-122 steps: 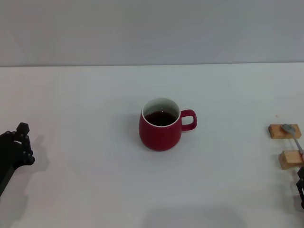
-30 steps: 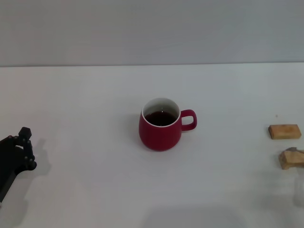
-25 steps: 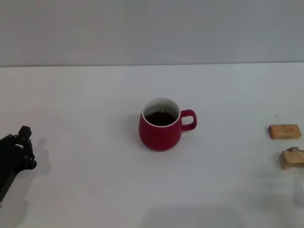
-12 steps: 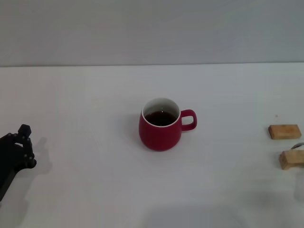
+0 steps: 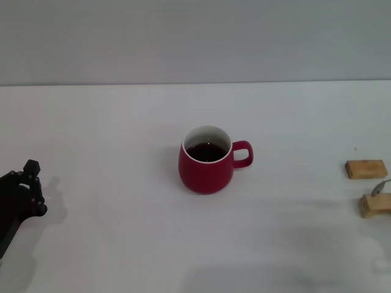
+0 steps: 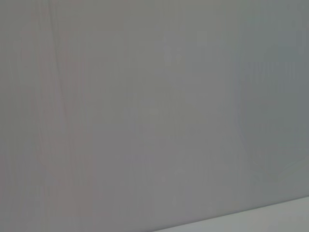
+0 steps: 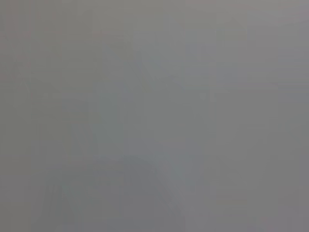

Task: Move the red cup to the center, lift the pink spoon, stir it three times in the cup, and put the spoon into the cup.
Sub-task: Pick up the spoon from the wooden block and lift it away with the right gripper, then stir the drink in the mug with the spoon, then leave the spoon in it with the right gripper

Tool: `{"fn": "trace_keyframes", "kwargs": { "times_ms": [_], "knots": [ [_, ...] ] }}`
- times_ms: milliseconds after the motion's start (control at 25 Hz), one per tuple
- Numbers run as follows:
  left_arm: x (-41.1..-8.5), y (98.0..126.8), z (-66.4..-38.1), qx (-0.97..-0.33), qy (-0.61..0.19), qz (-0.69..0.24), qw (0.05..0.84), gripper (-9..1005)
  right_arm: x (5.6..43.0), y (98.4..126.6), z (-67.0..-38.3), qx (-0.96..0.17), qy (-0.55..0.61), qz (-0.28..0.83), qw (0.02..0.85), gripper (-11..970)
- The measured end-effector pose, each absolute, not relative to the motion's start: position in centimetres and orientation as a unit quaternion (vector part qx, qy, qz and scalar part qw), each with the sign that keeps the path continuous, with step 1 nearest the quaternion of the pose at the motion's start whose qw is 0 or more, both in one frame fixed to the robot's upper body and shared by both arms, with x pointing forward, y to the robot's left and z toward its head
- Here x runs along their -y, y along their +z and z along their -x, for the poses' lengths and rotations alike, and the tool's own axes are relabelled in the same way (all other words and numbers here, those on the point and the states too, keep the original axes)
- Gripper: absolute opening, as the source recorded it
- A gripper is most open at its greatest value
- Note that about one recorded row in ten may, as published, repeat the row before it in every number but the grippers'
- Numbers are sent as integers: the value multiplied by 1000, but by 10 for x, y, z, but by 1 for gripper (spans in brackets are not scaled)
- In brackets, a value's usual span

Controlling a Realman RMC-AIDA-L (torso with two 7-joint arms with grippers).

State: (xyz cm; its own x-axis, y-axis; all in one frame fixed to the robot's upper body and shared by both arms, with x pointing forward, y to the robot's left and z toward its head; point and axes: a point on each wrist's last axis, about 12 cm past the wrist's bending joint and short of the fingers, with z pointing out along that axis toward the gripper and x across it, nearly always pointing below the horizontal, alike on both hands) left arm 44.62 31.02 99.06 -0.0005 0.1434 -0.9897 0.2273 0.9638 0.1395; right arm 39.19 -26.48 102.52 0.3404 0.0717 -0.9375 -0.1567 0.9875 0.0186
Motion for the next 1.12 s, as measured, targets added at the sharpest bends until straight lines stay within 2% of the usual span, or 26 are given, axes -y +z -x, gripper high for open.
{"fn": "trace_keyframes", "kwargs": {
  "times_ms": [200, 1120],
  "knots": [
    [-309, 990, -446, -707, -31, -131, 695, -2, 251, 1038, -419, -539, 106, 59, 834, 38],
    [-307, 991, -447, -705, -35, -135, 695, -2, 205, 1065, -478, -491, 191, 126, 840, 36]
  ]
}}
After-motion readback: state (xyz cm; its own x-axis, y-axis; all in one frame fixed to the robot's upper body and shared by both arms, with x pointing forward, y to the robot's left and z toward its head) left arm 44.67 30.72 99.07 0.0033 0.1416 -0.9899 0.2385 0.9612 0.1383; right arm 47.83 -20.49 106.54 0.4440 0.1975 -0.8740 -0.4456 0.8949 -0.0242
